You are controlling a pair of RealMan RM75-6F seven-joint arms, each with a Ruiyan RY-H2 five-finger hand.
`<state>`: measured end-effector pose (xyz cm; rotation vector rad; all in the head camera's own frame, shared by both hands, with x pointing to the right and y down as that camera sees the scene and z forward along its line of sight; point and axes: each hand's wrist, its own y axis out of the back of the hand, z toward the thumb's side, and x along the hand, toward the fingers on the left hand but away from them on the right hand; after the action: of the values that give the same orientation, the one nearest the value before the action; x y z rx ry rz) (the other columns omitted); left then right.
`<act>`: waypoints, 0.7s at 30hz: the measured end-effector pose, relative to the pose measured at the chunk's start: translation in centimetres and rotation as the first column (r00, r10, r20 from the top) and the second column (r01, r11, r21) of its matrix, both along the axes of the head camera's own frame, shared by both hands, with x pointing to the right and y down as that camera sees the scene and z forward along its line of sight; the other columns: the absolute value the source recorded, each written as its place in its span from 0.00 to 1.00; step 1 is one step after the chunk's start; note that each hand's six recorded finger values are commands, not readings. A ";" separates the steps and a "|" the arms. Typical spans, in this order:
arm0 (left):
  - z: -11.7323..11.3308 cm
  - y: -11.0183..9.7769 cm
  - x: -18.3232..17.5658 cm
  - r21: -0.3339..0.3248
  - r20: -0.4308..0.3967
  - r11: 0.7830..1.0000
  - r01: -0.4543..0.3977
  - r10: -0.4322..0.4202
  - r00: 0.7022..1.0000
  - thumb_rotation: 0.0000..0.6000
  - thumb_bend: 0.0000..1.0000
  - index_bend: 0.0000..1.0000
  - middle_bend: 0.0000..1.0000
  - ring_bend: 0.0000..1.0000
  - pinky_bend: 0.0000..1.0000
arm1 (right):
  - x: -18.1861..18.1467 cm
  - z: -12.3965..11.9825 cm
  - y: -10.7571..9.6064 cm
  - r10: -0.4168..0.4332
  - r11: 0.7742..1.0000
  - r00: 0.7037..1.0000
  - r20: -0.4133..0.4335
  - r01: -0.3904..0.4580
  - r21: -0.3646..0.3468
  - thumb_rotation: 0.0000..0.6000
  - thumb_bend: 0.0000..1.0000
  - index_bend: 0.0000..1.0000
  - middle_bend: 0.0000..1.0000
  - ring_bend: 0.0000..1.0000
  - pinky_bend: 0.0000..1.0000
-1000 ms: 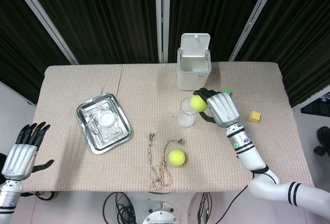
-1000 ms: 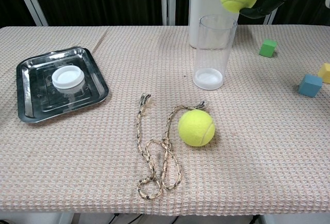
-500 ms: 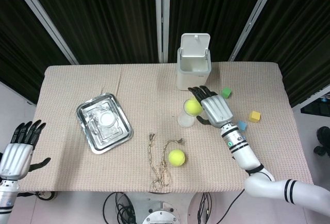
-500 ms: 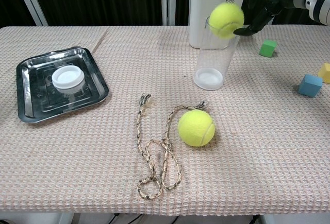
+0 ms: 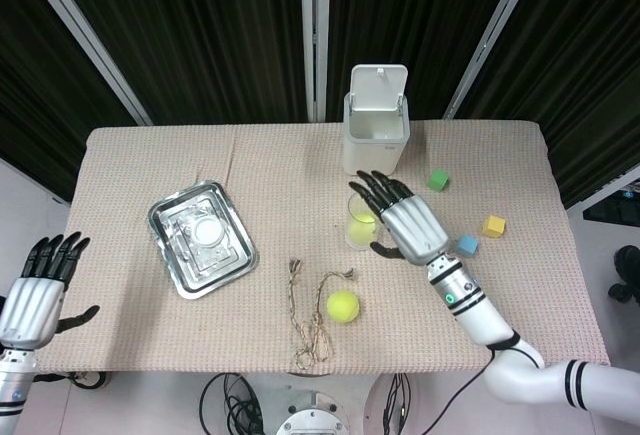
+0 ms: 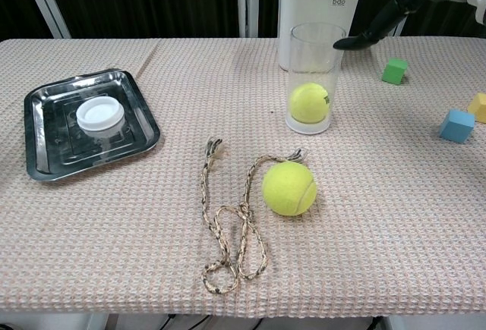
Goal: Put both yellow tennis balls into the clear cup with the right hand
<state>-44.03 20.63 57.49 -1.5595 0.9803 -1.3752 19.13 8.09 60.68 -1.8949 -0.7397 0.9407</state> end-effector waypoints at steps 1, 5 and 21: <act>0.0 0.0 0.0 0.001 -0.001 1.000 0.000 0.000 1.000 1.00 0.05 0.04 0.01 0.00 0.00 | -0.3 -0.2 0.9 -0.028 1.000 1.000 0.004 0.028 -0.004 1.00 0.12 0.00 0.01 0.00 0.17; 0.0 0.1 -0.1 -0.002 -0.002 1.000 0.007 -0.007 1.000 1.00 0.05 0.04 0.01 0.00 0.00 | -0.8 -0.7 4.0 -0.123 0.992 0.992 -0.001 0.123 -0.010 1.00 0.12 0.00 0.01 0.00 0.16; 0.4 0.6 -0.6 -0.018 0.000 1.000 0.019 -0.019 1.000 1.00 0.05 0.04 0.01 0.00 0.00 | 0.0 3.4 10.9 -0.275 0.959 0.953 -0.127 0.262 -0.109 1.00 0.15 0.00 0.04 0.00 0.16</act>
<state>-44.61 21.25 57.87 -1.5678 0.9879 -1.4003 19.13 18.96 64.05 -1.9263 -0.3480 0.9345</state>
